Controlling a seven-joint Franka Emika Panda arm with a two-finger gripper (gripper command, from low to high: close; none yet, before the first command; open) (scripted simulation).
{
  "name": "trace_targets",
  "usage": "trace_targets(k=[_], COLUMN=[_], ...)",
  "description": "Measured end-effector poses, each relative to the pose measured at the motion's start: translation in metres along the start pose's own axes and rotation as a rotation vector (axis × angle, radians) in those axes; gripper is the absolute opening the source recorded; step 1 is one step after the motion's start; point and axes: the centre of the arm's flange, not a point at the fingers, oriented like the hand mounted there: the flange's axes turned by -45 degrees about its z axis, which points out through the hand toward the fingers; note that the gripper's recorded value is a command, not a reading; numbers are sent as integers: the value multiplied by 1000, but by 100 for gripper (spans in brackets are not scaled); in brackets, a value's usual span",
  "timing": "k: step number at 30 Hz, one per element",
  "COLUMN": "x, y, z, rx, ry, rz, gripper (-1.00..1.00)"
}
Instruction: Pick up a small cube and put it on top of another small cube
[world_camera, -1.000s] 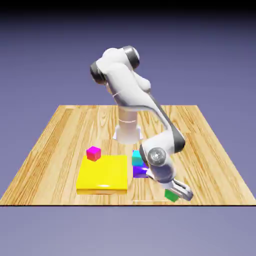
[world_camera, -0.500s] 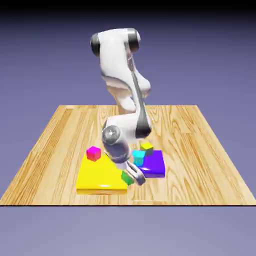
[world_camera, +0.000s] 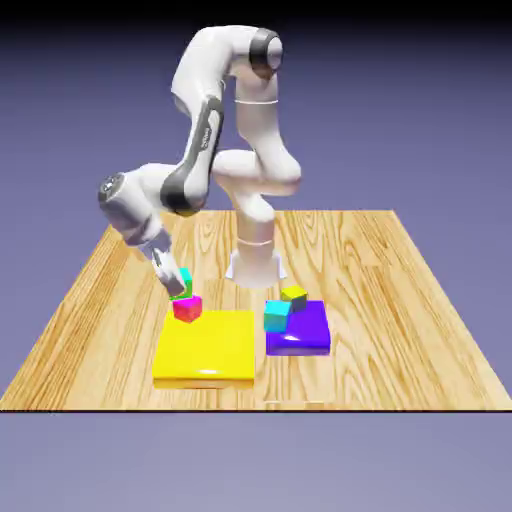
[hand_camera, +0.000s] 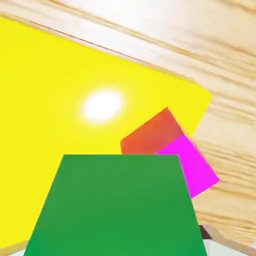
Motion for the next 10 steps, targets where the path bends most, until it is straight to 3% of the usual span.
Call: trace_targets(k=[3,7,8,10], x=[-1,7,7,8], y=[15,11,12,13], z=[-4,59,64,64], rx=[36,35,35,34], ry=[-16,-17,-16,-15], rz=[7,3,4,8], gripper=[-100,-100,100,100])
